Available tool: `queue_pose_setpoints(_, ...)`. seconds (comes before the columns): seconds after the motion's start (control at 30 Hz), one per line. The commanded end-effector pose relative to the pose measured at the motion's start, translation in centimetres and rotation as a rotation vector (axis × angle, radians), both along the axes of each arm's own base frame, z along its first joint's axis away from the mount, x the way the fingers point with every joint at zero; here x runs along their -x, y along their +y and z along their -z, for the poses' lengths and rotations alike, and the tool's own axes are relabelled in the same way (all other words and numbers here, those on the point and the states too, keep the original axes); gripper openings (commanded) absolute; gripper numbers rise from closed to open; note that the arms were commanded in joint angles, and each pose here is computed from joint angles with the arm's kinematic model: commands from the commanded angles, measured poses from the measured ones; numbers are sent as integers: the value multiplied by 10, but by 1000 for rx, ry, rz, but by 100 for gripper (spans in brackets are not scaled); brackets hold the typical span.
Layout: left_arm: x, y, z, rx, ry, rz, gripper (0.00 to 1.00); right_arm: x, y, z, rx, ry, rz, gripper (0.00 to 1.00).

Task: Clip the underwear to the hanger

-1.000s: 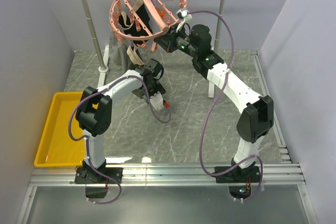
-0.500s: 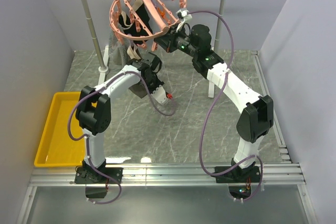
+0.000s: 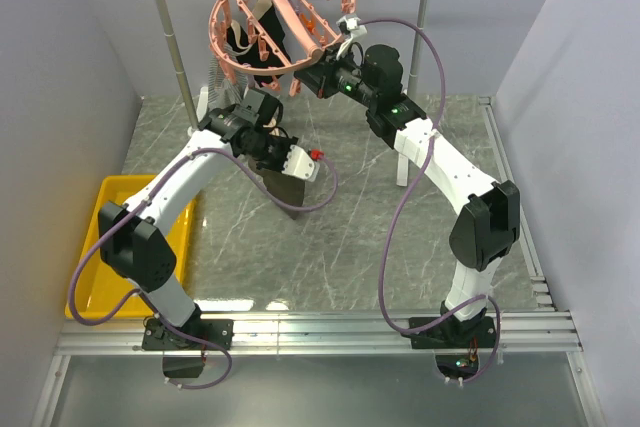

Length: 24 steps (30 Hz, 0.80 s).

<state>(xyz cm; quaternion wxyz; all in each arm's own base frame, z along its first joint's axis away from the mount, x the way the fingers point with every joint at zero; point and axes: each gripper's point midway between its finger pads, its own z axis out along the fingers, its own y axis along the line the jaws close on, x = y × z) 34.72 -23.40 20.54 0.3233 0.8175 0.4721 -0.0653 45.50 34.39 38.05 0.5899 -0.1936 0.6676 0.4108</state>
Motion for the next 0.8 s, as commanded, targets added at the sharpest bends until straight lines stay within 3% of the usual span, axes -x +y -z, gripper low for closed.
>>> queue_pose_setpoints(0.0, 6, -2, -16, 142, 103, -139, 0, -16, -15, -33, -55, -58, 77, 0)
queue_pose_setpoints(0.33, -21, 25, -45, 351, 250, -507, 0, -13, -17, -37, -64, -47, 72, 0)
queue_pose_setpoints(0.47, -35, 33, -62, 439, 182, -579, 0, -10, -16, -37, -64, -46, 53, 0)
queue_pose_setpoints(0.77, -59, 35, -91, 534, 213, -662, 0, -7, -13, -34, -59, -48, 32, 0)
